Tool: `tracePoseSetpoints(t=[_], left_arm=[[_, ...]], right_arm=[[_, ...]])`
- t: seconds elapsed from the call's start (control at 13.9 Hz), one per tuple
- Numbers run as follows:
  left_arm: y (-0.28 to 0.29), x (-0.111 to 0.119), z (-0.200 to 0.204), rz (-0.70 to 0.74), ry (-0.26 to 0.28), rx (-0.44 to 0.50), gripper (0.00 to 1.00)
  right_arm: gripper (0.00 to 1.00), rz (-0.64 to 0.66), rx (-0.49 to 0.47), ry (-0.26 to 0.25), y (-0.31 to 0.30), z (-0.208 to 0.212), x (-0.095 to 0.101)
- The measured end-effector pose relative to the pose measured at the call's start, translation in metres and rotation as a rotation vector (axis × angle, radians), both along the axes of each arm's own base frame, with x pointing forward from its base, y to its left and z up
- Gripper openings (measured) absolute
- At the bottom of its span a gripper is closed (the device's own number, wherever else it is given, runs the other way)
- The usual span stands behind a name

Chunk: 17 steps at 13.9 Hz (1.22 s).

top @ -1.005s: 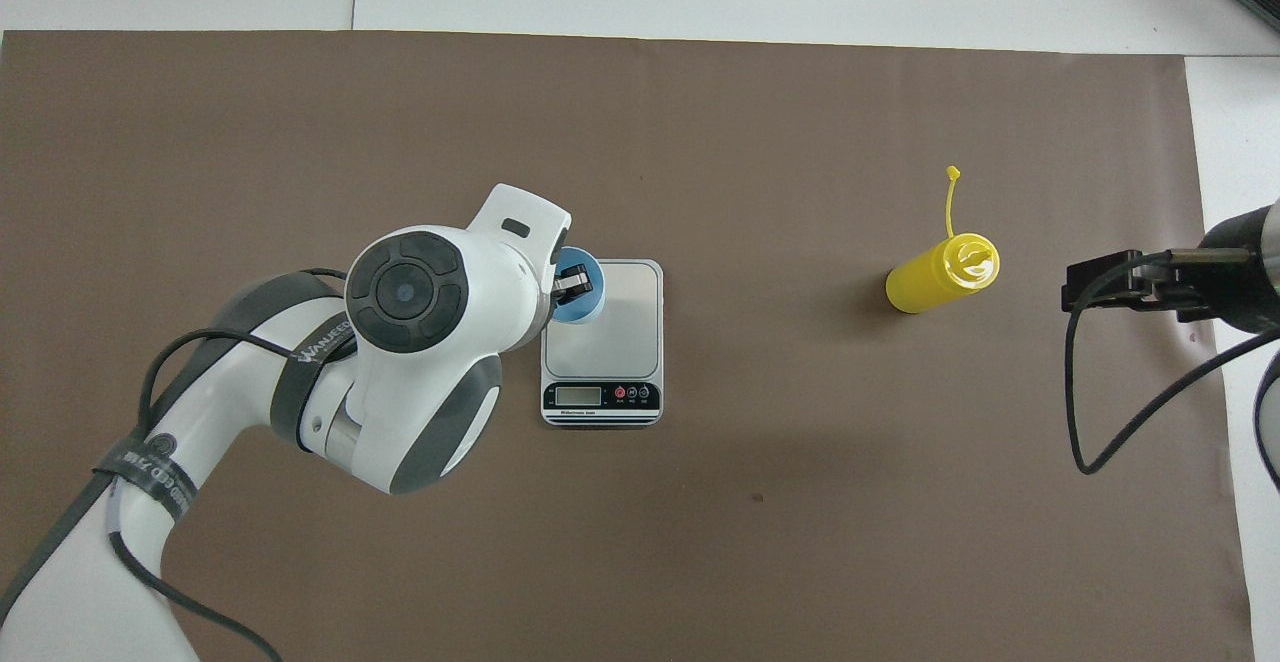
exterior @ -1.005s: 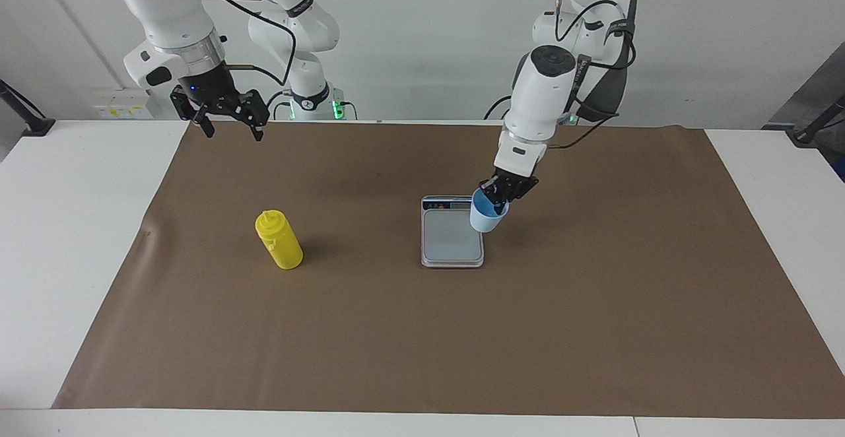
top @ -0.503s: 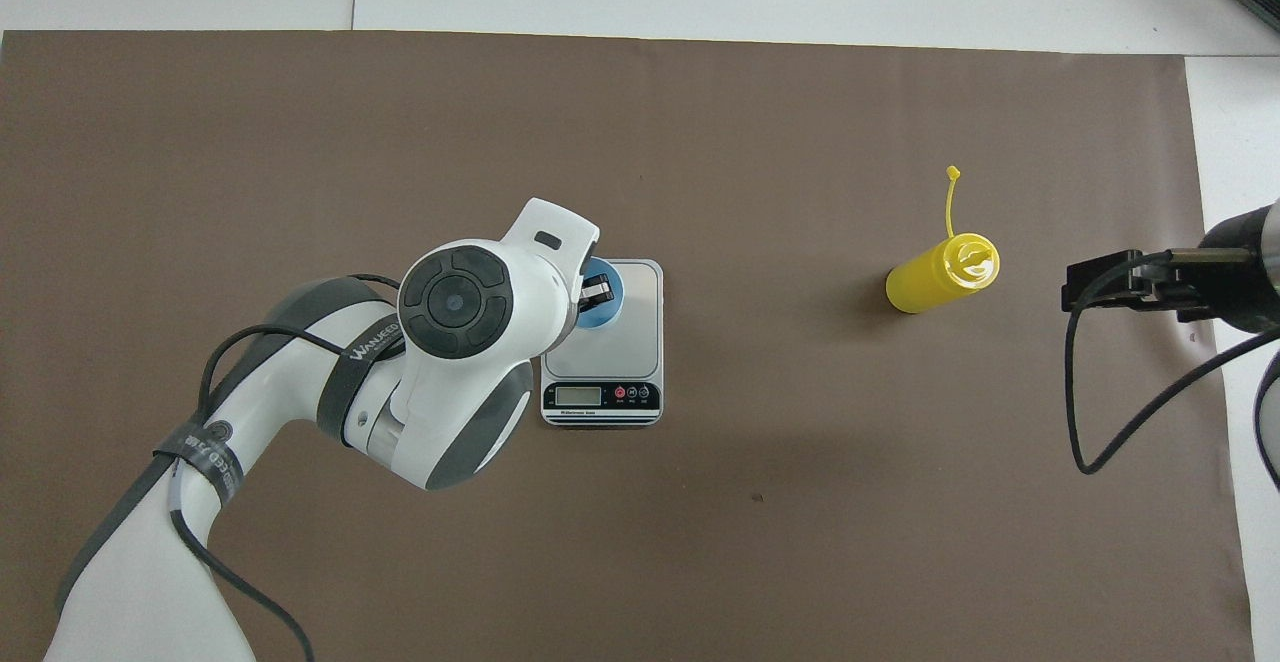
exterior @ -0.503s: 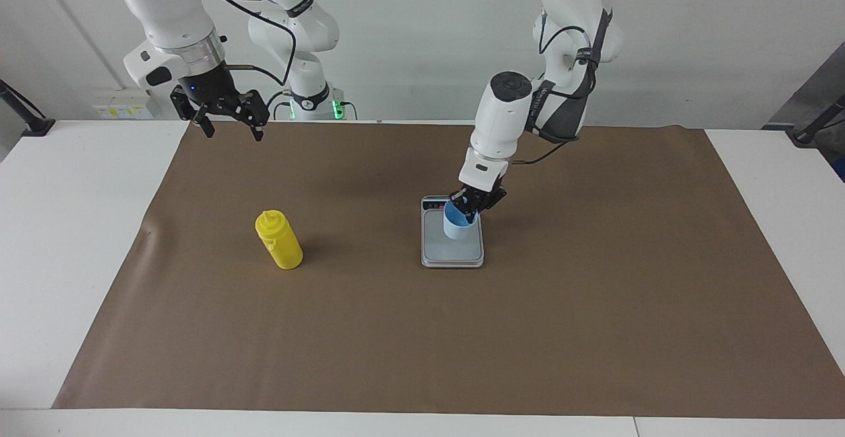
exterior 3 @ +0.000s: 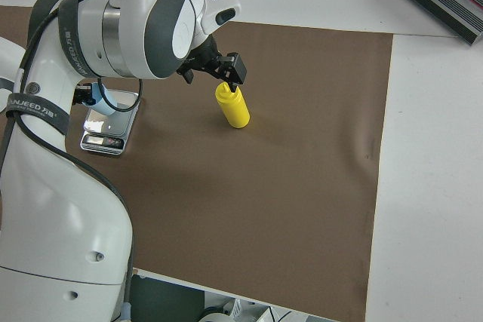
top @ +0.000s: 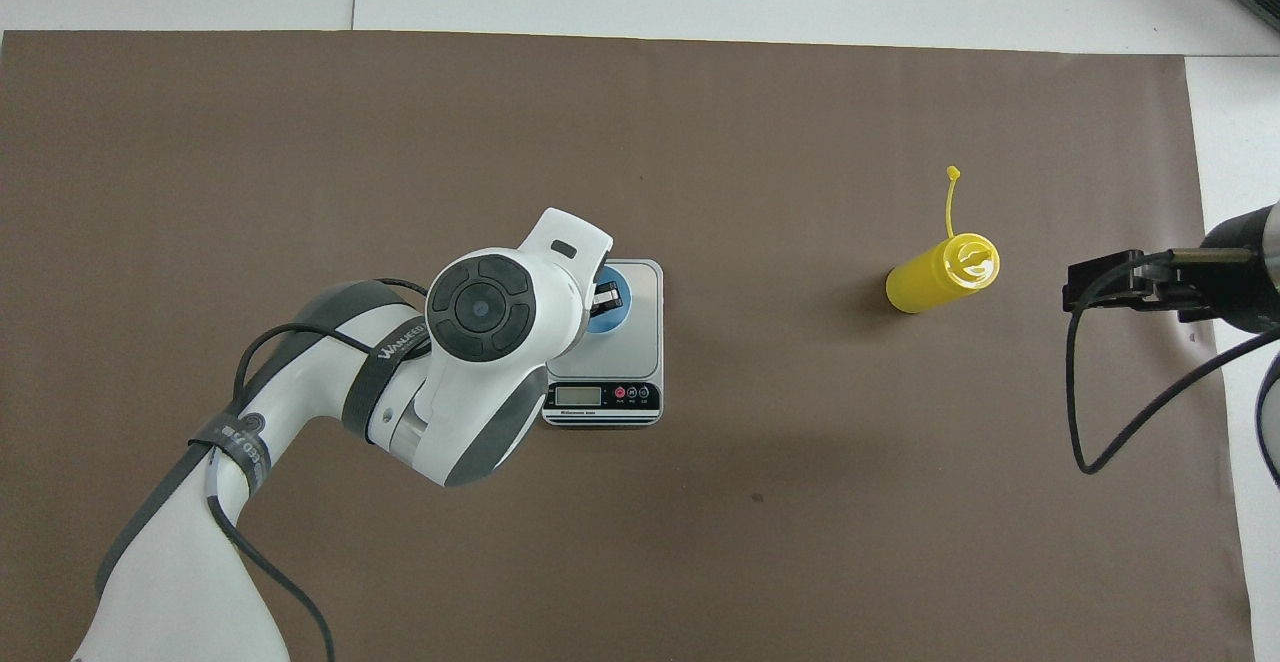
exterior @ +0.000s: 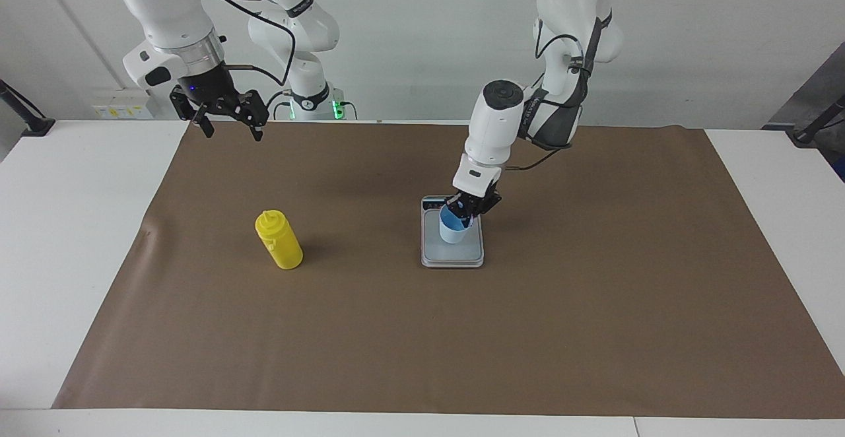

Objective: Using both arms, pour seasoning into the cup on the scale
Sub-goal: 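Carry the blue cup with the left gripper onto the scale, then release the cup and withdraw the left gripper while the right gripper opens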

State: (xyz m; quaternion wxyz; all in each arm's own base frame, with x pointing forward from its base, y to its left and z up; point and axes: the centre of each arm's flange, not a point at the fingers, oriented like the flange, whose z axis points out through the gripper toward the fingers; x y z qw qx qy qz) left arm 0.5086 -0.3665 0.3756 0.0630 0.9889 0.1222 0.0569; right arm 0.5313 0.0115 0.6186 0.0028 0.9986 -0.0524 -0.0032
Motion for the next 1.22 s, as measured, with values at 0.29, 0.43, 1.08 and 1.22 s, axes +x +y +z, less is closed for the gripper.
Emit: tracePoseSetpoints(t=[0.29,0.43,1.08,1.22], left_arm=[[-0.001,0.001,-0.003,0.0,-0.005,-0.004,0.07],[-0.001,0.001,-0.003,-0.001,-0.006,-0.004,0.24],[0.087,0.038,0.067,0.062,-0.03,0.024,1.0],[0.117,0.045,0.076,0.027,-0.014,0.05,1.0]], right_arm=[[1.0,0.0,0.0,0.0,0.0,0.0,0.0],[1.0,0.0,0.0,0.0,0.0,0.0,0.0],[1.0,0.046,0.0,0.001,0.007,0.0,0.0],[1.0,0.126,0.0,0.001,0.007,0.0,0.0]])
